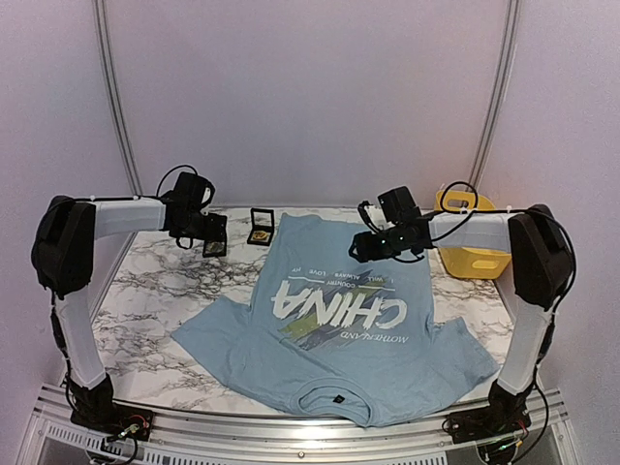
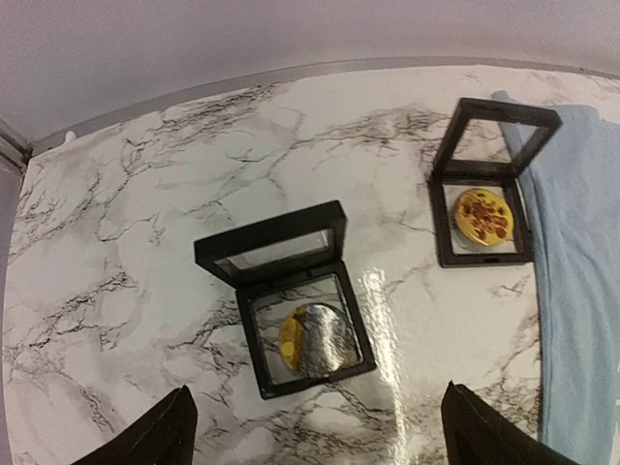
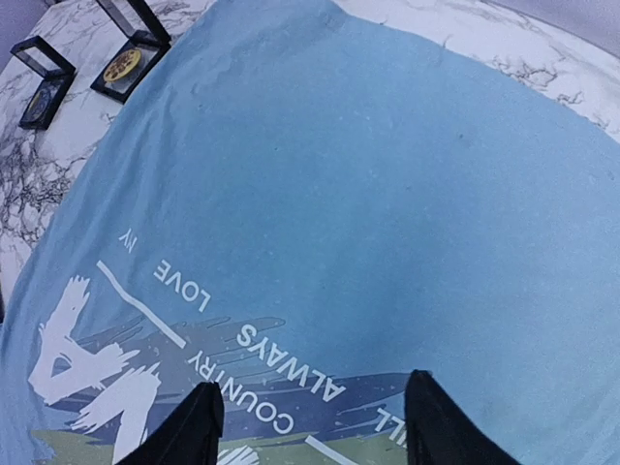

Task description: Pin the brooch onto the clothing

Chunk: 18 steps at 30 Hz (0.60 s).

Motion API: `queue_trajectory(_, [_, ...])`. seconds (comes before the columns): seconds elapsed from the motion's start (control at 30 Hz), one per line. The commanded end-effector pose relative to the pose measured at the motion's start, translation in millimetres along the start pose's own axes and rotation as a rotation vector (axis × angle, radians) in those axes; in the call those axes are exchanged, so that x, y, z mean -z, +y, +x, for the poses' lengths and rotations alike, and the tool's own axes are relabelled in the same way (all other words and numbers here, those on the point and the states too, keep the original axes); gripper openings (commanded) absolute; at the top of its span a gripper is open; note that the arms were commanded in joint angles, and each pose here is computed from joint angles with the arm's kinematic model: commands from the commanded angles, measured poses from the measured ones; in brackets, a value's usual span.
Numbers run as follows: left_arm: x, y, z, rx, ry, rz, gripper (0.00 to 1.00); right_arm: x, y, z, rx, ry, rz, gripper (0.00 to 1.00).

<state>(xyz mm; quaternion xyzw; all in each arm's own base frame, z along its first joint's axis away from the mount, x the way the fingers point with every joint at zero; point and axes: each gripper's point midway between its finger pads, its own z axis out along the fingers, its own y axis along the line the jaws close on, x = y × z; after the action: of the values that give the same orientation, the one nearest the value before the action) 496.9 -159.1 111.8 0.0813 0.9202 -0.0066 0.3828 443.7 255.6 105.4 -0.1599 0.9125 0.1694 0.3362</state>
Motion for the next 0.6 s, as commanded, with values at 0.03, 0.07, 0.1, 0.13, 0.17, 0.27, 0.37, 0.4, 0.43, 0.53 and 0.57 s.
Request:
queue_trajectory(0.03, [-39.0, 1.8, 2.0, 0.025, 0.057, 0.063, 0.91, 1.0, 16.3, -22.6, -0.028, -0.071, -0.079, 0.66])
queue_trajectory(0.07, [-45.2, -1.9, 3.5, 0.009, 0.069, 0.078, 0.91, -0.5, 15.6, -21.2, -0.026, -0.067, -0.077, 0.67])
queue_trajectory(0.1, [-51.3, -4.8, 4.2, -0.001, 0.080, 0.089, 0.90, -2.0, 14.1, -20.2, -0.026, -0.064, -0.071, 0.68])
queue_trajectory(0.13, [-56.9, -6.0, 4.3, -0.007, 0.087, 0.090, 0.91, -3.8, 13.7, -18.5, -0.024, -0.057, -0.069, 0.69])
queue_trajectory(0.17, [-63.5, -5.0, 6.4, -0.011, 0.099, 0.082, 0.90, -5.2, 13.4, -17.3, -0.024, -0.051, -0.068, 0.69])
queue_trajectory(0.27, [-80.2, 2.0, 11.4, -0.019, 0.131, 0.035, 0.88, -7.3, 13.9, -17.1, -0.022, -0.045, -0.071, 0.70])
queue_trajectory(0.37, [-89.4, 7.3, 12.6, -0.020, 0.150, -0.004, 0.84, -6.9, 14.9, -17.5, -0.021, -0.046, -0.072, 0.70])
queue_trajectory(0.4, [-90.6, 8.4, 13.7, -0.017, 0.156, -0.010, 0.83, -6.8, 14.8, -17.7, -0.020, -0.047, -0.072, 0.70])
queue_trajectory(0.43, [-91.2, 8.3, 14.2, -0.015, 0.158, -0.011, 0.83, -7.5, 14.7, -16.1, -0.019, -0.042, -0.072, 0.70])
queue_trajectory(0.53, [-92.3, 10.5, 20.1, -0.015, 0.176, -0.021, 0.80, -8.3, 13.6, -13.6, -0.014, -0.033, -0.067, 0.70])
queue_trajectory(0.57, [-91.4, 11.3, 23.3, -0.011, 0.185, -0.025, 0.79, -8.0, 12.9, -13.5, -0.011, -0.032, -0.061, 0.70])
